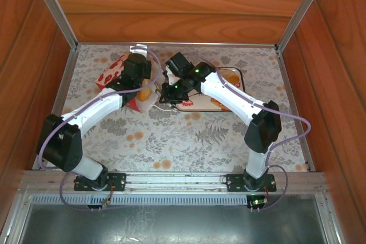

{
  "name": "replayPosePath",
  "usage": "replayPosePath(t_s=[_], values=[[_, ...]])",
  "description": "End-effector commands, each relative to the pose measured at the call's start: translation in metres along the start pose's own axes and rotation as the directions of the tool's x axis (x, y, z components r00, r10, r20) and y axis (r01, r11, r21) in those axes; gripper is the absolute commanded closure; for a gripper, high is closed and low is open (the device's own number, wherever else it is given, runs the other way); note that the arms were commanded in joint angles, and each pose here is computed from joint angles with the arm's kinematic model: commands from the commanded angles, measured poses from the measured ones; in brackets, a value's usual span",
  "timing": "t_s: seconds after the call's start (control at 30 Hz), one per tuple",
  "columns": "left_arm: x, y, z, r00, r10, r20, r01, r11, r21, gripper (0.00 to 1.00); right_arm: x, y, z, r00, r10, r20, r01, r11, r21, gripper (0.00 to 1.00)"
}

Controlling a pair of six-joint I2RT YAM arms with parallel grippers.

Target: Take the fake bread out of the paper bag

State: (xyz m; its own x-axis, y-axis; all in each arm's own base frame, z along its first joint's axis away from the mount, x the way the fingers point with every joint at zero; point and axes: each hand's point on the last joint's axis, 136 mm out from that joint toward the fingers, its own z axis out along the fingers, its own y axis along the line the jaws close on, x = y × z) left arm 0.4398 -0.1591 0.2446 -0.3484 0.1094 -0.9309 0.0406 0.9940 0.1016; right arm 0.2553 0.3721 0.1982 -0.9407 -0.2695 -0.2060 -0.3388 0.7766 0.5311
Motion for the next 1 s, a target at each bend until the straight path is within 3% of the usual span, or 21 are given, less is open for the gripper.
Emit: replayPosePath(t_s=[0.0,0.97], values=[[-0.008,0.013,0.005,1.0,-0.029,0.011,0.029,0.997,-0.074,1.0,0.006,0.007,-0.019,0.998,-0.043,0.036,0.043,0.999,0.006,1.0],[-0.021,0.015,0.043,1.0,0.008,0.006,-0.007,0.991,-0.131,1.0,0.056,-0.02,-0.111,0.977,0.004,0.215,-0.023,0.996,0.086,1.0]])
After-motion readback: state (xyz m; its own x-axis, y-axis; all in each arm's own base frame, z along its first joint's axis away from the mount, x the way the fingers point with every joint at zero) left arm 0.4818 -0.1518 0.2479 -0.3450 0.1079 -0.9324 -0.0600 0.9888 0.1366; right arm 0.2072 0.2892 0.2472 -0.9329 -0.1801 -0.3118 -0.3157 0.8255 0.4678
